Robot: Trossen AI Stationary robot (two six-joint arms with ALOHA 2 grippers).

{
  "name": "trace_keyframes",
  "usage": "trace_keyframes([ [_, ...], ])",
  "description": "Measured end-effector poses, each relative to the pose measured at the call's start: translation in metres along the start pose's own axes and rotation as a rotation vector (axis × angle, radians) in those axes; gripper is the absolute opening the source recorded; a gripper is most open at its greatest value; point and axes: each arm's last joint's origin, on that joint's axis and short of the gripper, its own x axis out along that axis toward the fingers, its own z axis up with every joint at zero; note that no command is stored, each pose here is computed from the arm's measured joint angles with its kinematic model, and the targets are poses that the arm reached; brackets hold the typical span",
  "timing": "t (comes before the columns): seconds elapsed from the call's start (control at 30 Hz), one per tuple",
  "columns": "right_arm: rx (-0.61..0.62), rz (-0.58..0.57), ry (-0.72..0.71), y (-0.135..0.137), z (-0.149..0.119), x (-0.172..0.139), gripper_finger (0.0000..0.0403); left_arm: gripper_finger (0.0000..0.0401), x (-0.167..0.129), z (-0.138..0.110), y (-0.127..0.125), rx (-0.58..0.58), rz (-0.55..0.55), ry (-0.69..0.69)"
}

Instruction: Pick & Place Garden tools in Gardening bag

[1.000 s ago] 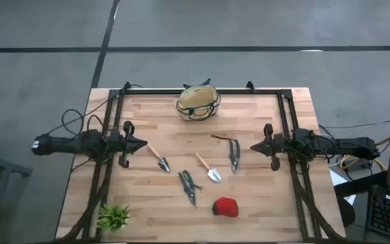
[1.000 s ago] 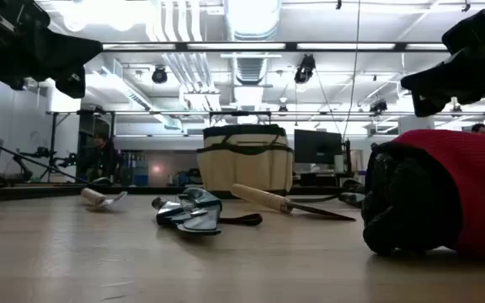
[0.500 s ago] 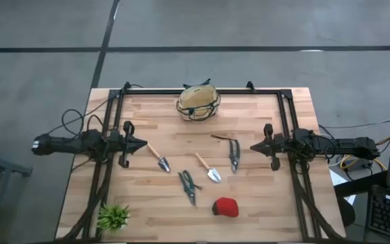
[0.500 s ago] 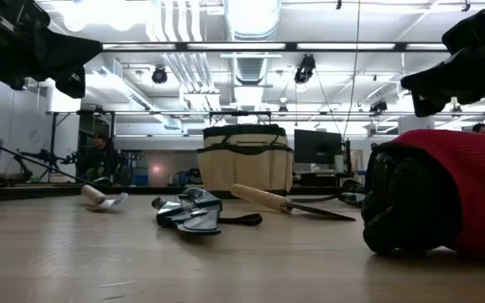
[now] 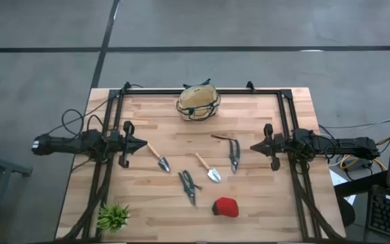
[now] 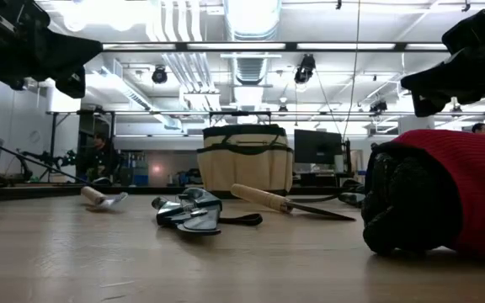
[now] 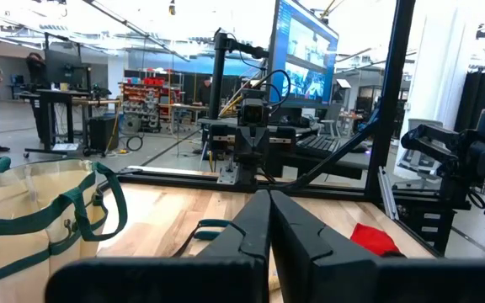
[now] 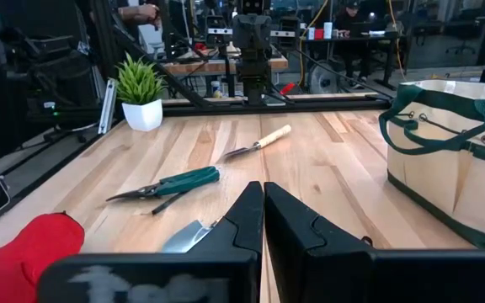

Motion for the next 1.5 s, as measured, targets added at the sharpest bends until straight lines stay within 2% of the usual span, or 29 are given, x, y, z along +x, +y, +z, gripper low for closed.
trace_keyframes([
  [0.17,-0.001,0.000,0.000,0.000,0.000,0.000,0.0008,0.0013,0.000,0.000,0.000,0.000,0.000,0.000],
  [0.27,0.009,-0.040,-0.013,-0.001,0.001,0.000,0.0008,0.0013,0.000,0.000,0.000,0.000,0.000,0.000],
  [0.33,0.122,-0.047,-0.047,-0.001,0.004,0.000,0.0008,0.0013,0.000,0.000,0.000,0.000,0.000,0.000],
  [0.4,0.306,-0.023,-0.135,-0.001,0.012,-0.001,0.0008,0.0013,0.000,0.000,0.000,0.000,0.000,0.000],
  [0.5,0.564,0.053,-0.294,0.001,0.028,-0.004,0.0008,0.0013,0.000,0.000,0.000,0.000,0.000,0.000],
  [0.57,0.684,0.118,-0.391,0.002,0.037,-0.007,0.0008,0.0013,0.000,0.000,0.000,0.000,0.000,0.000],
  [0.67,0.798,0.208,-0.553,0.003,0.052,-0.015,0.0008,0.0013,0.000,0.000,0.000,0.000,0.000,0.000],
  [0.77,0.803,0.210,-0.692,0.002,0.062,-0.022,0.0008,0.0013,0.000,0.000,0.000,0.000,0.000,0.000],
  [0.9,0.848,0.241,-0.747,0.002,0.066,-0.025,0.0008,0.0013,0.000,0.000,0.000,0.000,0.000,0.000],
  [1.03,1.023,0.228,-0.810,0.000,0.071,-0.026,0.0008,0.0013,0.000,0.000,0.000,0.000,0.000,0.000],
  [1.1,1.095,0.248,-0.808,0.000,0.076,-0.025,0.0008,0.0013,0.000,0.000,0.000,0.000,0.000,0.000],
  [1.33,1.083,0.280,-0.576,0.005,0.108,0.001,0.0008,0.0013,0.000,0.000,0.000,0.000,0.000,0.000],
  [1.5,1.029,0.182,-0.359,0.006,0.126,0.029,0.0008,0.0013,0.000,0.000,0.000,0.000,0.000,0.000],
])
